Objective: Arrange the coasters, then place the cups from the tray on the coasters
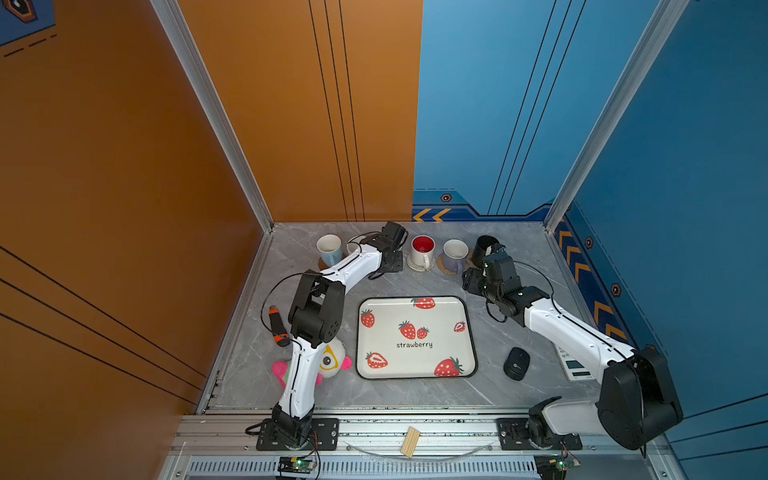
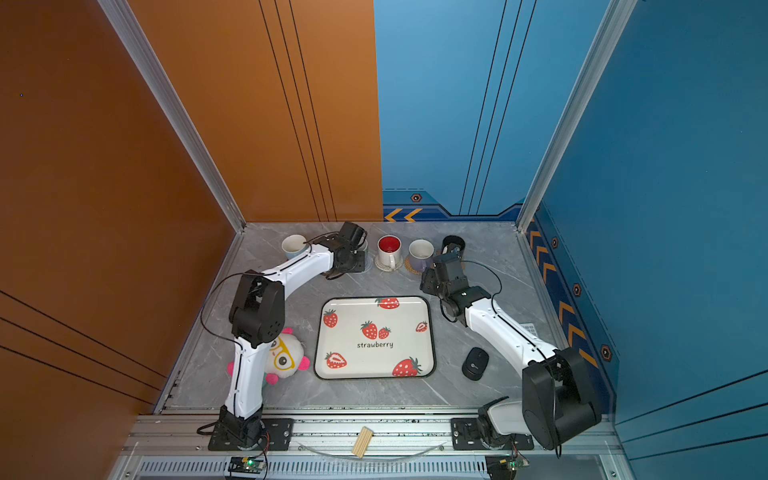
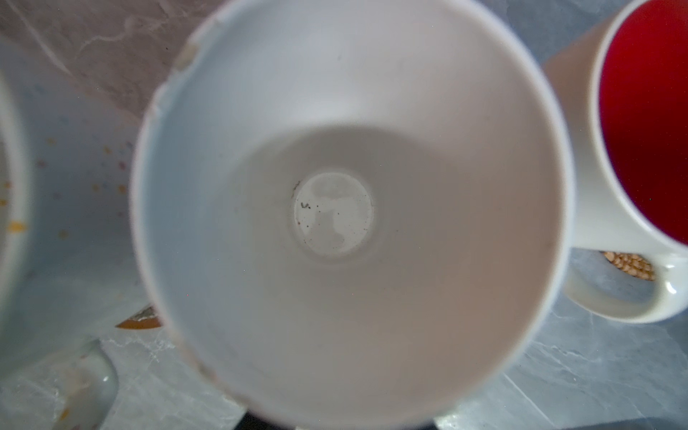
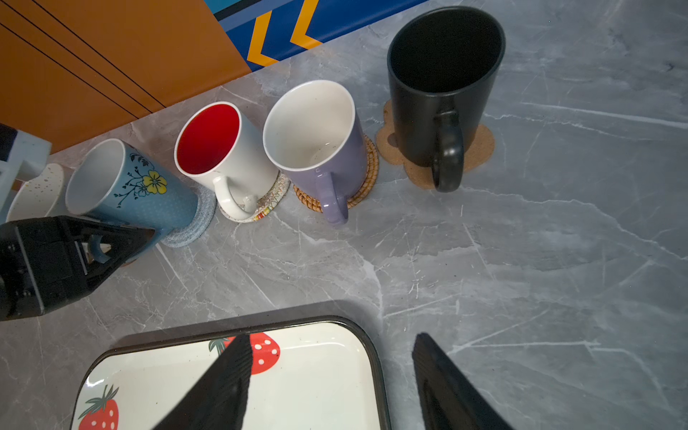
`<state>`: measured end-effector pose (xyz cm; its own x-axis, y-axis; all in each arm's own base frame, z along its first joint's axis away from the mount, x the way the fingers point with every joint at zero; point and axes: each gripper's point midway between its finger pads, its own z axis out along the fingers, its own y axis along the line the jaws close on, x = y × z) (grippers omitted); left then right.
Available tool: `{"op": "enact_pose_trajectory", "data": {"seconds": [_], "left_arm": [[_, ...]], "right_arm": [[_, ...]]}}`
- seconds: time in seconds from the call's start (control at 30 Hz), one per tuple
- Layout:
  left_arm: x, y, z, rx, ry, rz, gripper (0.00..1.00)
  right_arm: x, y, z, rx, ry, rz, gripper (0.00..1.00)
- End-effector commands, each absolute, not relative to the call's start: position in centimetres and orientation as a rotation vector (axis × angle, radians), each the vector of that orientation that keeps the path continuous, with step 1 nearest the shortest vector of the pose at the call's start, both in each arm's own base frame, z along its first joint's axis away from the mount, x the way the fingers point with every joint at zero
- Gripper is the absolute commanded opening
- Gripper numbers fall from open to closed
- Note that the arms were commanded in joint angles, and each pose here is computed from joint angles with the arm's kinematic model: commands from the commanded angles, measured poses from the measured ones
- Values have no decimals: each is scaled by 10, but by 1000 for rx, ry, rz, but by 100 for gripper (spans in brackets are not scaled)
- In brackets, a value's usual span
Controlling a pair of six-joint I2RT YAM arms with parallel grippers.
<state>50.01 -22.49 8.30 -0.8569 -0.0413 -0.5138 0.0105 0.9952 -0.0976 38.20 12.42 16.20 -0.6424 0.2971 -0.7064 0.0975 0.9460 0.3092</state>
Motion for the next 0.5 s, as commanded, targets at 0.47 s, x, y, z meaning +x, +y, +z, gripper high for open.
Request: {"op": "enact_pose_trajectory", "data": {"seconds": [0.47], "left_arm": [[476,-217,167,47,2463,-177,42]], "right_arm": [[373,120,174,257,2242,310,79]]}}
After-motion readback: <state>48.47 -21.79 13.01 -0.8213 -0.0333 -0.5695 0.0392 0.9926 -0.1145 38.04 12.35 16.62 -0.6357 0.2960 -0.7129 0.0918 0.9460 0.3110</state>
